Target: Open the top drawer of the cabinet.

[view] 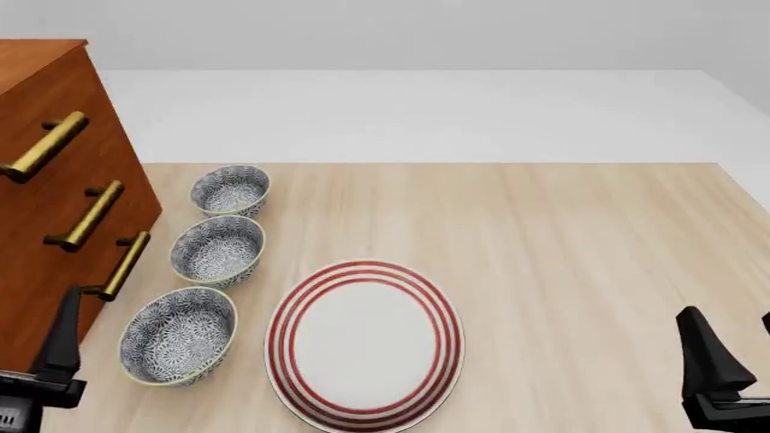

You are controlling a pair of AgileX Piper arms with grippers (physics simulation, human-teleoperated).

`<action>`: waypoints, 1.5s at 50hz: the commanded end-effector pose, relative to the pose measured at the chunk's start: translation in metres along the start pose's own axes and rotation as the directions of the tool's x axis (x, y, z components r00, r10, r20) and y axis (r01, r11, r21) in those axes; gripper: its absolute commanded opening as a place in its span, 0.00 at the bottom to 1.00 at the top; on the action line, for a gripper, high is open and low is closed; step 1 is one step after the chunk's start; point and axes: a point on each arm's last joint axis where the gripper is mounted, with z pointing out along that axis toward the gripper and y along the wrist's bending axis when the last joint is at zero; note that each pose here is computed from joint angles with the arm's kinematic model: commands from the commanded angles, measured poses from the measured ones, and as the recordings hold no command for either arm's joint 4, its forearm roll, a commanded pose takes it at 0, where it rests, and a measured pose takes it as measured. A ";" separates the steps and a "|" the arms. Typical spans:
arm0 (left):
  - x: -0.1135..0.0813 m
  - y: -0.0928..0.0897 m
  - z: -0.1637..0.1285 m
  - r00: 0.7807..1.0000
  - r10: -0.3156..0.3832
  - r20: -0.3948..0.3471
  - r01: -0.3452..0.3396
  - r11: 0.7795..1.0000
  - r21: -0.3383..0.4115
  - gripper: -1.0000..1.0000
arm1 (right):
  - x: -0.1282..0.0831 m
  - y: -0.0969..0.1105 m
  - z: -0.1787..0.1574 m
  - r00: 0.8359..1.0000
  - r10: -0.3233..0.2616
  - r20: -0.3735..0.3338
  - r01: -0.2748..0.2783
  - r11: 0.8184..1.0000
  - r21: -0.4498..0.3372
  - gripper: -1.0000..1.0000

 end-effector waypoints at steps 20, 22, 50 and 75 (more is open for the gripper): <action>0.007 0.004 0.041 0.992 0.111 -0.053 -0.114 0.992 -0.052 1.00 | 0.000 0.000 0.000 1.000 0.000 0.000 0.000 1.000 0.000 1.00; 0.010 0.001 0.042 0.990 0.130 -0.050 -0.132 0.990 -0.045 1.00 | 0.000 0.000 0.000 1.000 0.000 0.000 0.000 1.000 0.000 1.00; 0.028 -0.013 0.065 0.902 0.427 -0.068 -0.431 0.899 -0.074 1.00 | 0.000 0.000 0.000 1.000 0.000 0.000 0.000 1.000 0.000 1.00; 0.038 0.000 0.069 0.842 0.509 -0.177 -0.530 0.842 -0.098 1.00 | 0.000 0.000 0.000 1.000 0.000 0.000 0.000 1.000 0.000 1.00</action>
